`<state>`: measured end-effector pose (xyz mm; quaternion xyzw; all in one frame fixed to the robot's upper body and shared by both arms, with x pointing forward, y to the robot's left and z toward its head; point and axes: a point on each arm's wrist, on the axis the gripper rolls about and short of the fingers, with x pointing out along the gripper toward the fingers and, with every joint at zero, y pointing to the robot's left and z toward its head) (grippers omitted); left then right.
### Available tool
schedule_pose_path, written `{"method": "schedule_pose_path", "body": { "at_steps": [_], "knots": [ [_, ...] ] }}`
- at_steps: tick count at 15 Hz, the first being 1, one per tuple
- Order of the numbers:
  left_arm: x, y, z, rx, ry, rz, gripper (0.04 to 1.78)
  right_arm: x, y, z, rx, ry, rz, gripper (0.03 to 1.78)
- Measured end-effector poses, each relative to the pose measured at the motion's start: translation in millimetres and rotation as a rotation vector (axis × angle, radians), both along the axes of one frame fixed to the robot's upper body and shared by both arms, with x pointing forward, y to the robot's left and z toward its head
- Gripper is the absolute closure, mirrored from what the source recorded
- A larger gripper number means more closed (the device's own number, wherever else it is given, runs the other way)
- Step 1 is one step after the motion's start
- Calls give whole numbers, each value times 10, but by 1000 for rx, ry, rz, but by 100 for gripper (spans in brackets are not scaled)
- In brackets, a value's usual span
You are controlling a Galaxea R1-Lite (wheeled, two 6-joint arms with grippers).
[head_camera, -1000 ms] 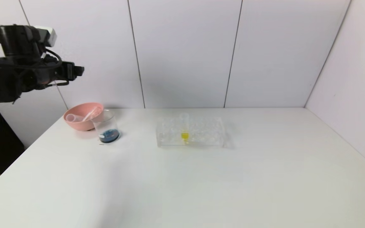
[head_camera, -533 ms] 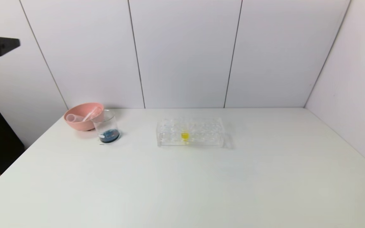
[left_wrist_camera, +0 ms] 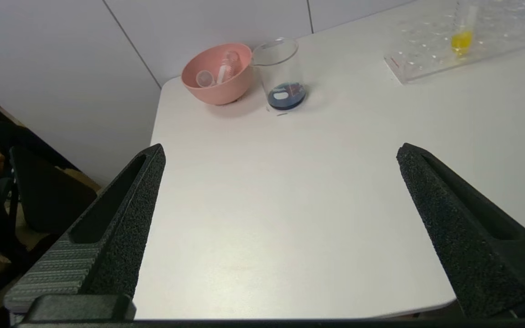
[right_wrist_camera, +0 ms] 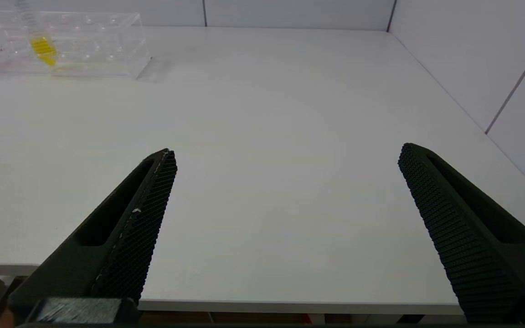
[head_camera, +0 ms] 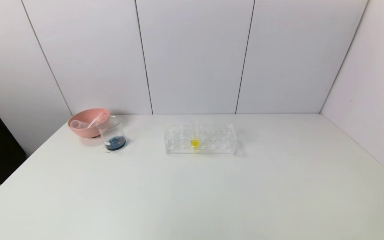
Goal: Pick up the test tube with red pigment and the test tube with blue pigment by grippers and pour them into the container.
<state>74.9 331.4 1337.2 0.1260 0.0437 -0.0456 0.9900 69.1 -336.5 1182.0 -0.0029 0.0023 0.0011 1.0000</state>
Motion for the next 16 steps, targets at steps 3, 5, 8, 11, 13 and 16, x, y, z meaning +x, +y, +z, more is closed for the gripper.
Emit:
{"method": "schedule_pose_path", "body": {
  "at_steps": [3, 5, 8, 11, 13, 16],
  "knots": [
    [-91, -23, -561, 76, -124, -84, 4, 0, 0, 0, 0, 0, -1, 4],
    [-120, -28, -802, 131, -233, -102, 4, 0, 0, 0, 0, 0, 0, 4],
    [-80, -29, -1214, 149, -273, -114, 4, 0, 0, 0, 0, 0, 0, 4],
    [-70, -24, -1374, 138, -259, -101, 4, 0, 0, 0, 0, 0, 0, 4],
    [-67, -9, -1430, 84, -217, -38, 4, 0, 0, 0, 0, 0, -1, 4],
    [-60, 12, -1556, -113, -86, 64, 4, 0, 0, 0, 0, 0, 0, 4]
  ]
}}
